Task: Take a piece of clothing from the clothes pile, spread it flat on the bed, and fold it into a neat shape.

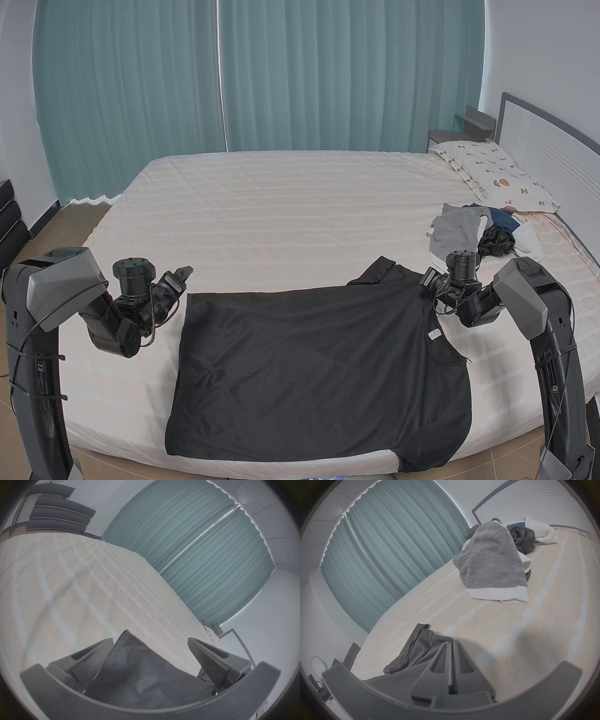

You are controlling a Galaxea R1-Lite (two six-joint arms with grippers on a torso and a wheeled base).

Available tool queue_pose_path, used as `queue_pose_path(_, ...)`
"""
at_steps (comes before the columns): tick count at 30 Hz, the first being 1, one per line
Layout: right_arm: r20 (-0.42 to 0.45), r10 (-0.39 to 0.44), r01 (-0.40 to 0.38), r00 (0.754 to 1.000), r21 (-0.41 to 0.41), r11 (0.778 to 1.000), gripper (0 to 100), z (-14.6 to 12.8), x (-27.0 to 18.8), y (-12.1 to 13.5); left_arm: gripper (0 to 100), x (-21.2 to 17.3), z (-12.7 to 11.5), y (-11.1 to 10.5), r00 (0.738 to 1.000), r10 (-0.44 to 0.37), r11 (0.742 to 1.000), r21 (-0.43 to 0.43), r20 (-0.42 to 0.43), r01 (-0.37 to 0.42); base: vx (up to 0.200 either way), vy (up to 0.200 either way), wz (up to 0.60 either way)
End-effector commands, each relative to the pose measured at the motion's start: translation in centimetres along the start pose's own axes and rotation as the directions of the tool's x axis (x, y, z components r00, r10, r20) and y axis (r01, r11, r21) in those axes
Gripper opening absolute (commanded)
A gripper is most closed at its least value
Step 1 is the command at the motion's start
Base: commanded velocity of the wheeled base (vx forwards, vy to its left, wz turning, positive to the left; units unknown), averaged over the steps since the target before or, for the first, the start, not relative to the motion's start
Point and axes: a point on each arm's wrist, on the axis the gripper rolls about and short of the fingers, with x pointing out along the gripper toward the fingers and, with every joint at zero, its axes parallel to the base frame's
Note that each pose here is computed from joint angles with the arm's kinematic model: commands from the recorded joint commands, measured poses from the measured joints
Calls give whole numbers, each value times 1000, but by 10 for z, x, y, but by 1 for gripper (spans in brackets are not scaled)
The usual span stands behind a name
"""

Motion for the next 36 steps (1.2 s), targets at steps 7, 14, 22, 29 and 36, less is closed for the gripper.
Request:
queue_pose_path(7,30,-16,16,999,2,1000,0,3,-6,-1,100,62,-21,8,998,42,999,16,-54,-41,0,0,0)
queue_pose_path(14,30,-11,11,999,0,1000,0,3,-6,2,100,82,-26,18,998,65,998,20,-2,-65,0,0,0)
queue_pose_path(22,29,-11,11,1000,0,1000,0,2,-6,2,100,83,-26,19,998,64,997,50,2,-64,0,0,0)
queue_pose_path(29,31,-12,12,999,1,1000,0,3,-6,1,100,88,-31,22,998,67,995,72,-6,-67,0,0,0)
queue_pose_path(36,34,-11,11,999,1,1000,0,3,-6,2,0,93,-36,27,997,74,992,99,-11,-73,0,0,0)
